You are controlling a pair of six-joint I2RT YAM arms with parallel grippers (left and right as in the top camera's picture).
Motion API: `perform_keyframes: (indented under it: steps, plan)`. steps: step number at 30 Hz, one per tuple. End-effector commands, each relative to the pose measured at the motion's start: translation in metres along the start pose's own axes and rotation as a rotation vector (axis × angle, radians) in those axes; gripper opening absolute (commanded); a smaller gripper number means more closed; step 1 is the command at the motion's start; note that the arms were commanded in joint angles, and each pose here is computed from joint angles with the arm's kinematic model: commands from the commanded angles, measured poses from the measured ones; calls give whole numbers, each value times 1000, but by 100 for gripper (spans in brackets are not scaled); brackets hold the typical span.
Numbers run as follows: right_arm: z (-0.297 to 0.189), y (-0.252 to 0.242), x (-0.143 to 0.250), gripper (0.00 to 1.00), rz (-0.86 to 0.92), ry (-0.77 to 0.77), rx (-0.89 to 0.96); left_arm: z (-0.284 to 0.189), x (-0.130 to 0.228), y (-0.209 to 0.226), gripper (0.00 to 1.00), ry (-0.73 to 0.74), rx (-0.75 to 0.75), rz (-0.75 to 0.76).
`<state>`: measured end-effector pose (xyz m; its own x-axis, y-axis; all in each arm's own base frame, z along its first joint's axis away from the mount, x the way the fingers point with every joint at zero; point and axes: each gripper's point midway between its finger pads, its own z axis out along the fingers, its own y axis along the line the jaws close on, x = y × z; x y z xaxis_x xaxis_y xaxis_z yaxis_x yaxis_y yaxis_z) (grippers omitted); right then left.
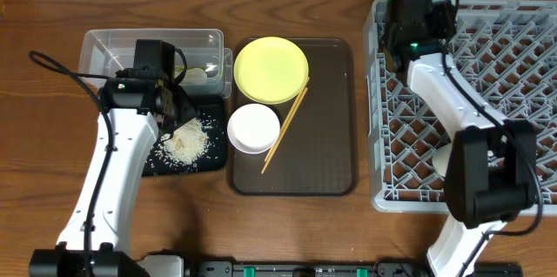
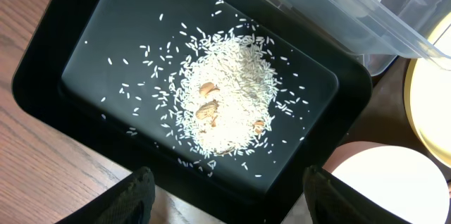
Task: Sort waste into correct bins and load items into the dishwasher rack
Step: 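Place the light-blue bowl into the dish rack with the right gripper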
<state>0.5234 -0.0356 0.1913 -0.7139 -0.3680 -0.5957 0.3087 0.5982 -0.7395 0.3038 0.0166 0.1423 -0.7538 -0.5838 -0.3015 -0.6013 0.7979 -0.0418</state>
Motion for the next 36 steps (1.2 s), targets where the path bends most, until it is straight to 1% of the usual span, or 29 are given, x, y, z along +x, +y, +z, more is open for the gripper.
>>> perform_keyframes:
  steps: [1, 10, 14, 17, 20, 23, 27, 30, 32, 34, 36]
  plan:
    - [-2, 8, 4, 1, -30, 15, 35, -3, -4, 2, 70, -16, -4, -11]
    - [-10, 23, 2, 1, -38, 5, 13, -3, -4, 2, 70, -16, -4, -11]
    - [-15, 31, 12, 1, -52, 33, -8, -3, -4, 2, 70, -16, -4, -11]
    - [-21, 39, 24, 1, 10, 70, -29, -3, -4, 2, 71, -16, -4, -11]
    - [-33, 54, 34, 1, 34, 105, -123, -3, -4, 2, 70, -16, -4, -11]
    - [-49, 68, 40, 3, 60, 136, -247, -3, -4, 2, 70, -16, -4, -11]
    - [-73, 74, 42, 23, 112, 166, -386, -3, -4, 2, 71, -16, -4, -11]
    - [-95, 72, 35, 42, 130, 162, -511, -3, -4, 2, 71, -16, -4, -11]
    - [-112, 72, 28, 57, 154, 147, -617, -3, -4, 2, 71, -16, -4, -10]
    - [-136, 78, 18, 61, 182, 127, -770, -3, -4, 2, 71, -15, -5, -9]
    - [-169, 88, 9, 61, 198, 105, -962, -3, -3, 2, 71, -13, -8, -5]
